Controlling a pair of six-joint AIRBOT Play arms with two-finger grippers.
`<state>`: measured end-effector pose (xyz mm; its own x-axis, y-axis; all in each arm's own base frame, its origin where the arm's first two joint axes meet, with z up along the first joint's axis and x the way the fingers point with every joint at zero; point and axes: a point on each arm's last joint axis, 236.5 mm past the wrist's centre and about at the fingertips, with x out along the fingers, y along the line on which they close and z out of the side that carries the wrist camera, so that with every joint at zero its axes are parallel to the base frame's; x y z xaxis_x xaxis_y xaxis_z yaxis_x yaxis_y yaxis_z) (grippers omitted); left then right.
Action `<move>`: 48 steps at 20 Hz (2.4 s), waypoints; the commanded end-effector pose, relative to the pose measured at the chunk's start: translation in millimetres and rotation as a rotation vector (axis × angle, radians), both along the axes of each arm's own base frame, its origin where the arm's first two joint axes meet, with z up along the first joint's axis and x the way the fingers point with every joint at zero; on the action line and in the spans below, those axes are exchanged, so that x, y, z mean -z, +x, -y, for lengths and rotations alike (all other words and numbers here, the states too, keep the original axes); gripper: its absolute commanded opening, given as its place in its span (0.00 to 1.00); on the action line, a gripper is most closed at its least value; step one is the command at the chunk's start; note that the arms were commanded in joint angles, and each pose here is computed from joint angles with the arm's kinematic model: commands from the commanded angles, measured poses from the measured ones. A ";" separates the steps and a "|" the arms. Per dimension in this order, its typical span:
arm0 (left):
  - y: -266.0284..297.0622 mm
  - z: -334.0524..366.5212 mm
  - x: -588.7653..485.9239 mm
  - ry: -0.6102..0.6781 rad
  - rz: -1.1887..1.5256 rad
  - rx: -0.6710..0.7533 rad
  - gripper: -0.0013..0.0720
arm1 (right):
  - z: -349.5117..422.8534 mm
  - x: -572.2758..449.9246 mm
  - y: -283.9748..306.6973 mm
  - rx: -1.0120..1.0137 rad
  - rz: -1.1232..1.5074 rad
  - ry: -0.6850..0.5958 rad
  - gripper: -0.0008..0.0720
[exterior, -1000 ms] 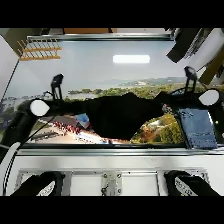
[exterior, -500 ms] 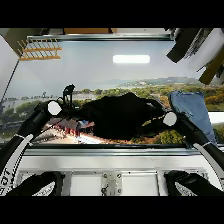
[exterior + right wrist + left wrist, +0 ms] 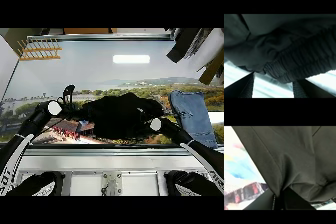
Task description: Fold the clothes and pants, and hang the long-sleeved shirts on hangers.
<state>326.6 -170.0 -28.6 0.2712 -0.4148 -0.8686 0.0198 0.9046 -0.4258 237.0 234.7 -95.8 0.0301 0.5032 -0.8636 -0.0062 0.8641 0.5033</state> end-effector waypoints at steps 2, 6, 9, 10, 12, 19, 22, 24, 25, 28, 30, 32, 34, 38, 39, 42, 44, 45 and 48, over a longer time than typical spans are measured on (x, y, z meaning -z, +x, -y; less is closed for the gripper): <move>0.3 0.1 0.3 0.000 0.001 -0.001 0.05 | -5.4 6.0 9.3 0.042 0.004 0.013 0.68; 0.2 0.0 0.3 0.000 0.000 -0.001 0.05 | -6.1 13.4 7.6 0.038 -0.017 0.009 0.22; 2.6 -3.9 -4.1 -0.003 0.011 -0.013 0.05 | -7.4 -6.0 20.0 -0.034 0.065 0.017 0.05; 8.4 -11.0 -18.1 -0.011 0.041 -0.034 0.05 | -3.1 -23.7 30.0 -0.068 0.114 0.007 0.05; 34.0 -33.3 -81.2 -0.045 0.184 -0.101 0.05 | 18.4 -84.8 62.7 -0.124 0.270 -0.042 0.05; -23.8 -78.5 -432.3 -0.162 1.020 -0.195 0.05 | 79.2 -437.3 70.3 0.002 1.063 0.028 0.05; -98.2 -71.2 -502.4 -0.215 1.223 -0.148 0.05 | 92.5 -508.8 21.5 0.067 1.225 0.101 0.05; -135.9 -69.0 -524.7 -0.245 1.302 -0.123 0.05 | 98.6 -523.8 -3.5 0.105 1.248 0.143 0.05; -149.1 -68.7 -531.1 -0.263 1.324 -0.119 0.05 | 100.4 -525.3 -12.8 0.122 1.236 0.162 0.05; -167.4 -69.9 -538.4 -0.305 1.339 -0.132 0.05 | 100.7 -506.0 -27.9 0.146 1.113 0.180 0.05; -156.7 -68.2 -532.1 -0.299 1.307 -0.132 0.05 | 98.4 -479.8 -28.7 0.163 0.974 0.174 0.05; -122.3 -64.3 -509.9 -0.262 1.212 -0.126 0.05 | 95.4 -446.8 -22.9 0.171 0.833 0.147 0.05; -68.0 -61.3 -476.6 -0.211 1.088 -0.132 0.05 | 90.3 -409.3 -4.8 0.170 0.712 0.112 0.05; 74.2 -46.9 -381.2 -0.167 0.846 -0.151 0.05 | 80.4 -315.3 52.8 0.105 0.502 -0.012 0.05; 108.1 -40.9 -349.9 -0.177 0.784 -0.160 0.05 | 79.6 -295.0 75.9 0.095 0.487 -0.046 0.05; 194.0 -22.4 -257.7 -0.209 0.635 -0.169 0.05 | 86.5 -256.3 162.2 0.155 0.569 -0.111 0.05; 224.8 -13.2 -218.9 -0.203 0.544 -0.142 0.05 | 106.6 -240.5 216.0 0.247 0.640 -0.121 0.06; 233.9 -12.9 -208.6 -0.199 0.513 -0.129 0.11 | 119.0 -235.3 234.1 0.302 0.654 -0.111 0.06; 242.9 -31.1 -203.5 -0.184 0.464 -0.118 0.96 | 172.5 -233.8 258.9 0.452 0.666 -0.101 0.86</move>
<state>553.7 -146.5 204.0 0.7234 -0.4780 -0.4982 0.1696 0.8225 -0.5429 458.7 105.5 144.1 0.6595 0.3048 -0.6871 0.0035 0.9128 0.4083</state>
